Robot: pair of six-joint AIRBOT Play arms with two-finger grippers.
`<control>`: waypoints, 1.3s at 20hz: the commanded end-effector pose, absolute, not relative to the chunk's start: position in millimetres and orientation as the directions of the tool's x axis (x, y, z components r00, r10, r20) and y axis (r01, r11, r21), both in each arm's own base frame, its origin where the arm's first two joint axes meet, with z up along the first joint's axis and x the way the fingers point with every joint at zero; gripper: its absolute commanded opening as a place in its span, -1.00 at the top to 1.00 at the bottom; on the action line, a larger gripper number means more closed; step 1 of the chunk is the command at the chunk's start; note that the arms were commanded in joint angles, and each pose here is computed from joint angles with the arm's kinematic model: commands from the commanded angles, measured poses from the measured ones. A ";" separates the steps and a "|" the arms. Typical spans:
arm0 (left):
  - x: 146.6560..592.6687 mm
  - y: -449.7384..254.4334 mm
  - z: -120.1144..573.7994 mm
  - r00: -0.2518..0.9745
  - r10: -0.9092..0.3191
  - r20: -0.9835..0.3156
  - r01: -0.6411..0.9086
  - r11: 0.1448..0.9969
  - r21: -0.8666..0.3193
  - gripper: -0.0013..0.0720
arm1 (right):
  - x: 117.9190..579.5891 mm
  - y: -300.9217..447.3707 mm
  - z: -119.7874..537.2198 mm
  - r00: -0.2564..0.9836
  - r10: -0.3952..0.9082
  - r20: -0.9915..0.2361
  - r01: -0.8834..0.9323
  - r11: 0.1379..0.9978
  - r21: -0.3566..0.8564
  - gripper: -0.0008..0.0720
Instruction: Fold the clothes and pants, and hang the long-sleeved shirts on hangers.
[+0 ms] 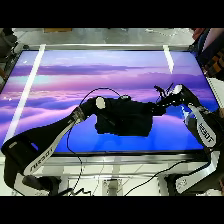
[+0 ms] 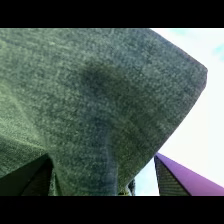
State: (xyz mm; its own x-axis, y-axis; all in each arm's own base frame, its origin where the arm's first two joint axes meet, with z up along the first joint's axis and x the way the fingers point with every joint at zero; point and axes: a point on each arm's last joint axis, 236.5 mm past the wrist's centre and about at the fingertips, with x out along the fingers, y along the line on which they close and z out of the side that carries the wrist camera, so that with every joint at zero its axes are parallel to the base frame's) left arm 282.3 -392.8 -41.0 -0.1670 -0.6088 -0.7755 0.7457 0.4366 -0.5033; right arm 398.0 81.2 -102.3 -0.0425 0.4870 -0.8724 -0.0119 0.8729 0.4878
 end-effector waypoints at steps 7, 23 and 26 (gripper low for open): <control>307.2 -373.9 -55.2 -0.058 -0.530 -0.846 0.817 0.462 -0.345 0.91 | 423.3 184.3 -77.0 0.019 0.827 -0.562 -0.097 0.561 0.822 -0.64; 396.1 -180.8 219.6 0.709 -0.277 -0.648 0.624 0.674 0.395 0.90 | 514.9 16.1 193.1 0.694 0.522 -0.496 -0.110 0.758 0.643 0.82; 384.2 -142.6 263.4 0.785 -0.251 -0.567 0.537 0.733 0.418 0.90 | 451.9 -93.9 237.9 0.785 0.205 -0.584 0.202 0.807 0.555 0.82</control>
State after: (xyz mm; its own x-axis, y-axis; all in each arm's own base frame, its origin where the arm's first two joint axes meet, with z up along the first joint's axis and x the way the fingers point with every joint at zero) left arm 393.6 -188.9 213.7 0.6828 -0.3128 -0.6603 0.6480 0.6767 0.3495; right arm 503.0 5.1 196.8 0.6950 0.5159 -0.5007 -0.0990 0.7585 0.6441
